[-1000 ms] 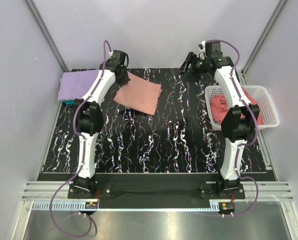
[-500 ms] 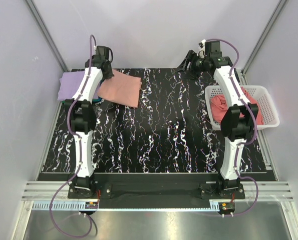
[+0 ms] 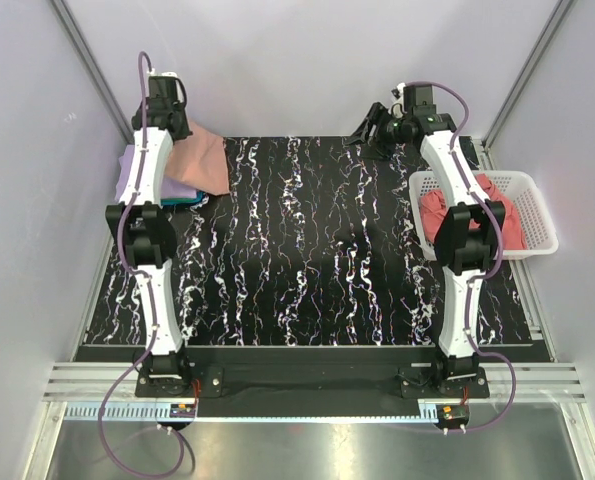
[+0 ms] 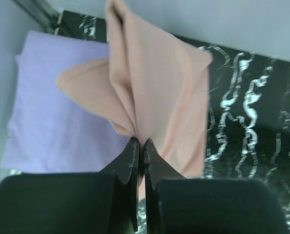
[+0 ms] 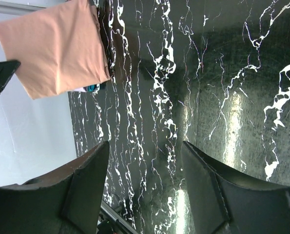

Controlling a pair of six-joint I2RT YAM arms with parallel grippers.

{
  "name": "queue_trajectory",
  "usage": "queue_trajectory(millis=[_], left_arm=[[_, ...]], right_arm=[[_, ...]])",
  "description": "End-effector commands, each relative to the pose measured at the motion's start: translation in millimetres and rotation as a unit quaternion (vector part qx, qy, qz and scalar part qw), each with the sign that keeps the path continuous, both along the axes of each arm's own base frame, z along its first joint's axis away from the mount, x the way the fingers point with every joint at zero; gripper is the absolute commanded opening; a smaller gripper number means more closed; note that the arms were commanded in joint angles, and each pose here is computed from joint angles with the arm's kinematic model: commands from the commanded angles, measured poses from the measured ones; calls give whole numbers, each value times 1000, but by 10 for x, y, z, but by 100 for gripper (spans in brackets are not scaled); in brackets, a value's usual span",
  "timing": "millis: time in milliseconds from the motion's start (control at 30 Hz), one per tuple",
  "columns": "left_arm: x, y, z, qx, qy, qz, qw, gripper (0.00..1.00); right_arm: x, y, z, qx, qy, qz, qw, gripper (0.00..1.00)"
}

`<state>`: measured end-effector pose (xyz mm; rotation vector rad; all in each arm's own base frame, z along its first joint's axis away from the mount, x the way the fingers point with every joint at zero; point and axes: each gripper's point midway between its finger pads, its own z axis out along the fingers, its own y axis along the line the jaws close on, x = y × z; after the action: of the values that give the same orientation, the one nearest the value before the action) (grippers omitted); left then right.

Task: Fold and stack the t-shirts
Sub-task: Neatly place the folded tshirt to the corner

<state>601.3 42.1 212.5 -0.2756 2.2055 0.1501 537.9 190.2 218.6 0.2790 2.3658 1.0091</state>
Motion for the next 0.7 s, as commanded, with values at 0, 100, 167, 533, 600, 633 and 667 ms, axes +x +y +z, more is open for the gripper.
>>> queue_trajectory(millis=[0, 100, 167, 533, 600, 633, 667], left_arm=[[-112, 589, 477, 36, -44, 37, 998, 0], [-91, 1072, 400, 41, -50, 75, 995, 0], [-28, 1378, 290, 18, -61, 95, 993, 0], [51, 1705, -734, 14, -1, 122, 992, 45], [-24, 1699, -790, 20, 18, 125, 992, 58], [-28, 1646, -755, 24, 16, 123, 992, 63], [-2, 1632, -640, 36, 1, 124, 992, 66]], right_arm=[[93, 33, 160, 21, -22, 6, 1000, 68], [152, 41, 73, 22, -17, 8, 1000, 68], [177, 44, 45, 25, -14, 9, 1000, 68], [380, -133, -92, 37, -5, -9, 999, 69], [415, -229, -98, 37, -5, -17, 999, 69], [419, -248, -109, 37, -4, -19, 999, 70], [430, -261, -114, 38, -5, -19, 999, 70]])
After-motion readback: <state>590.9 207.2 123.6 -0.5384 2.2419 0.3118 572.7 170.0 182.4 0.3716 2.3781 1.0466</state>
